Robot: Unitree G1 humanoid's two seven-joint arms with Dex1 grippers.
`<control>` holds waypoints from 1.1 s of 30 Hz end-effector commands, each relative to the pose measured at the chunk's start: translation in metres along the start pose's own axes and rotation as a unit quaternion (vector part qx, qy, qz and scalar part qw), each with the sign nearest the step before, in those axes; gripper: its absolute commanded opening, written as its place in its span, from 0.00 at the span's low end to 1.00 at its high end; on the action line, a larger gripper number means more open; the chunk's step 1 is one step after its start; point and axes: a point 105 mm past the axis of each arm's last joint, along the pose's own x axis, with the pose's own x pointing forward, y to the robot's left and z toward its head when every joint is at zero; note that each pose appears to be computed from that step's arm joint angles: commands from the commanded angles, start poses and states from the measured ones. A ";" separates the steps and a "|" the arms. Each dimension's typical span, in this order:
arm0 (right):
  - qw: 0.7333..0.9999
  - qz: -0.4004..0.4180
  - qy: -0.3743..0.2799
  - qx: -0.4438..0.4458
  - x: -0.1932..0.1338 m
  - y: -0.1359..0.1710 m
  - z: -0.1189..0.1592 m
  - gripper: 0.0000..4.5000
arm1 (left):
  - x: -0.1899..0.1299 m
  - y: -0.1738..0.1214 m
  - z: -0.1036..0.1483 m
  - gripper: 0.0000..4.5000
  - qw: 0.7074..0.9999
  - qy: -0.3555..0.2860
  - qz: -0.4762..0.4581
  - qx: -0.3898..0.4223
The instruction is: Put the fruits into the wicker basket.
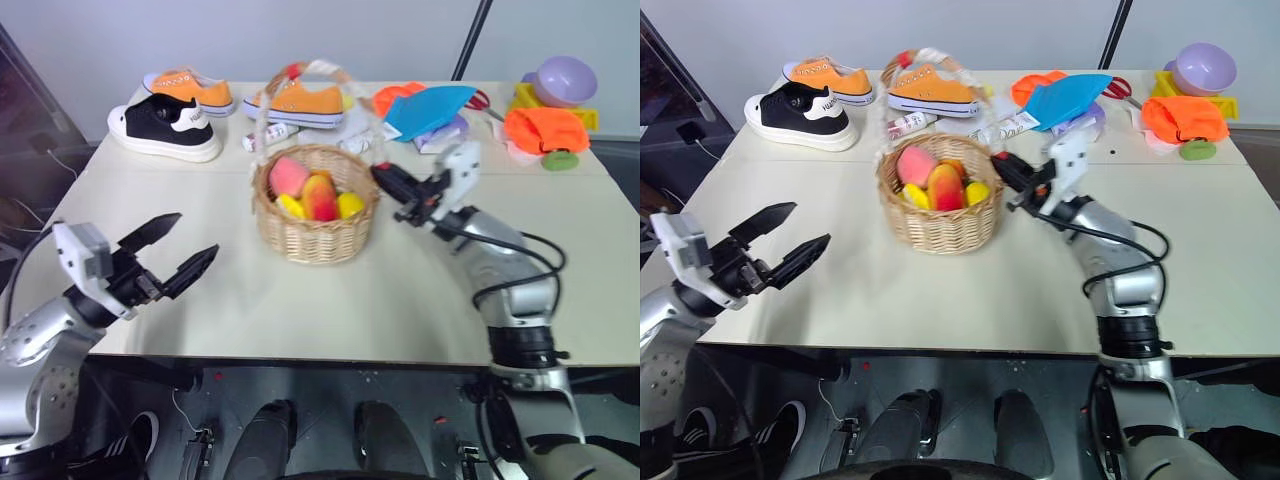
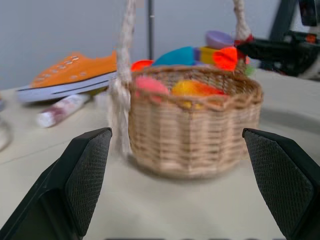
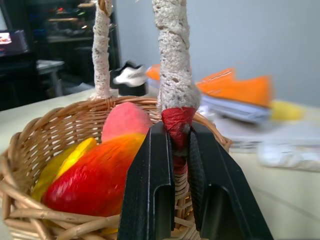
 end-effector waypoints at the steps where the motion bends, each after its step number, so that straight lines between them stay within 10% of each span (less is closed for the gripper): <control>1: 0.995 -0.087 -0.031 -0.044 -0.042 -0.040 0.030 0.01 | 0.020 -0.008 -0.003 1.00 0.999 0.000 -0.052 -0.003; 16: 0.914 -0.379 -0.043 -0.142 -0.178 -0.109 0.055 0.01 | 0.098 -0.032 -0.018 1.00 0.974 -0.018 -0.225 0.017; 30: 0.890 -0.442 -0.037 -0.104 -0.204 -0.110 0.023 0.01 | 0.097 -0.032 -0.025 1.00 0.972 -0.011 -0.235 0.023; 33: 0.889 -0.446 -0.037 -0.095 -0.203 -0.110 0.018 0.30 | 0.095 -0.032 -0.026 1.00 0.972 -0.010 -0.232 0.023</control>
